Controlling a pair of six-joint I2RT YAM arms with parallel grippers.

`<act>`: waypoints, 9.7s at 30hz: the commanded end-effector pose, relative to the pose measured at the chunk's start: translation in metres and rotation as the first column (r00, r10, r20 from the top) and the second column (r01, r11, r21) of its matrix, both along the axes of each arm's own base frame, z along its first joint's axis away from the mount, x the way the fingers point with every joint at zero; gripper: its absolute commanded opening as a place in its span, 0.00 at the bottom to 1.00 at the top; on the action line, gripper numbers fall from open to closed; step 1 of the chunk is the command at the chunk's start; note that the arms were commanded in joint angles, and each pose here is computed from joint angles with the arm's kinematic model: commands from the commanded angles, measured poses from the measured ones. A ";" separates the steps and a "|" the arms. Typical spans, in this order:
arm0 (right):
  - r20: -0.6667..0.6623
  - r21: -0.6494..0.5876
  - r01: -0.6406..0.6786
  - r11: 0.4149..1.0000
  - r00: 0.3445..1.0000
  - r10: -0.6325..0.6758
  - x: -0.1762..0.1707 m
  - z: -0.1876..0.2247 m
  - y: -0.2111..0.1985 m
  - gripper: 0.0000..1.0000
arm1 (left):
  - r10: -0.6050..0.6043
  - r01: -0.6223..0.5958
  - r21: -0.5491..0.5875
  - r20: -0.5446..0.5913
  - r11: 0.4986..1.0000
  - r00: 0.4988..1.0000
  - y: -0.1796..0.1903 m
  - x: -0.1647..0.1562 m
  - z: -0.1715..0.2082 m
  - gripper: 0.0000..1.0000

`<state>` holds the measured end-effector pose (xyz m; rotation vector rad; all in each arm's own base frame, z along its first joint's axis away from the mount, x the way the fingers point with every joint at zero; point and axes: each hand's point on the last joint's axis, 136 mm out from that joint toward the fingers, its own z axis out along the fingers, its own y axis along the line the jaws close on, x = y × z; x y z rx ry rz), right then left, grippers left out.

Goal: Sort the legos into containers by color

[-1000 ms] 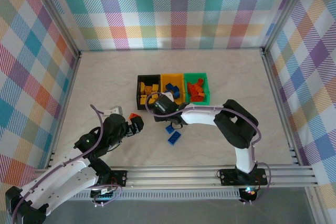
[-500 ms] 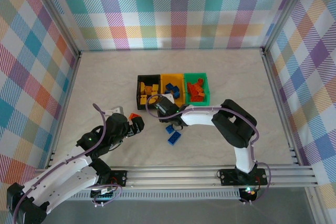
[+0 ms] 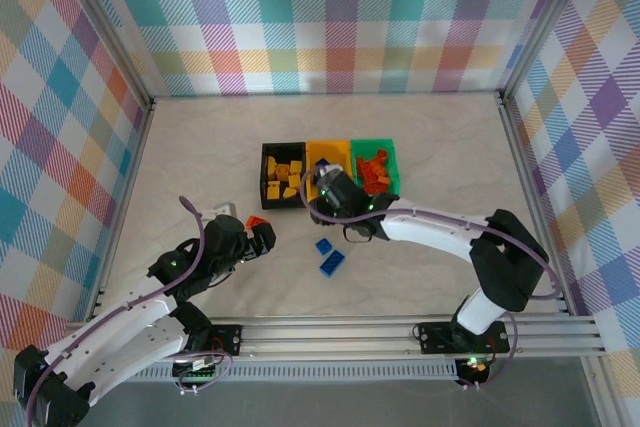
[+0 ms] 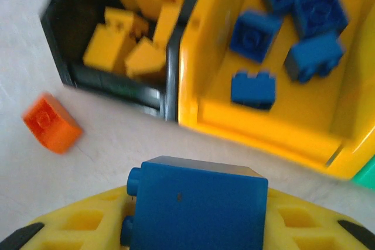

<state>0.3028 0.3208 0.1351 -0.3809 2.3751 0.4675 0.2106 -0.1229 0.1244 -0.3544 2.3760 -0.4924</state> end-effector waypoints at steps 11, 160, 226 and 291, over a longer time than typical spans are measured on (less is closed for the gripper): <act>-0.068 -0.007 0.089 0.996 0.994 -0.090 0.104 0.016 -0.007 0.50 | -0.136 0.135 -0.027 -0.044 0.990 0.990 -0.032 0.005 0.010 1.00; -0.007 0.198 0.232 0.952 0.972 -0.235 -0.043 0.009 -0.139 0.93 | -0.561 0.679 0.325 -0.389 0.658 0.731 -0.187 -0.028 -0.098 0.35; -0.018 0.256 0.227 0.940 0.973 -0.230 -0.041 0.021 -0.135 0.94 | 0.270 -0.272 -0.003 -0.104 0.962 0.957 0.037 0.123 -0.027 0.28; -0.207 -0.319 -0.421 0.849 0.905 0.371 -0.123 -0.115 0.079 0.53 | 0.160 -0.160 0.009 -0.084 0.987 0.984 0.036 0.029 0.018 1.00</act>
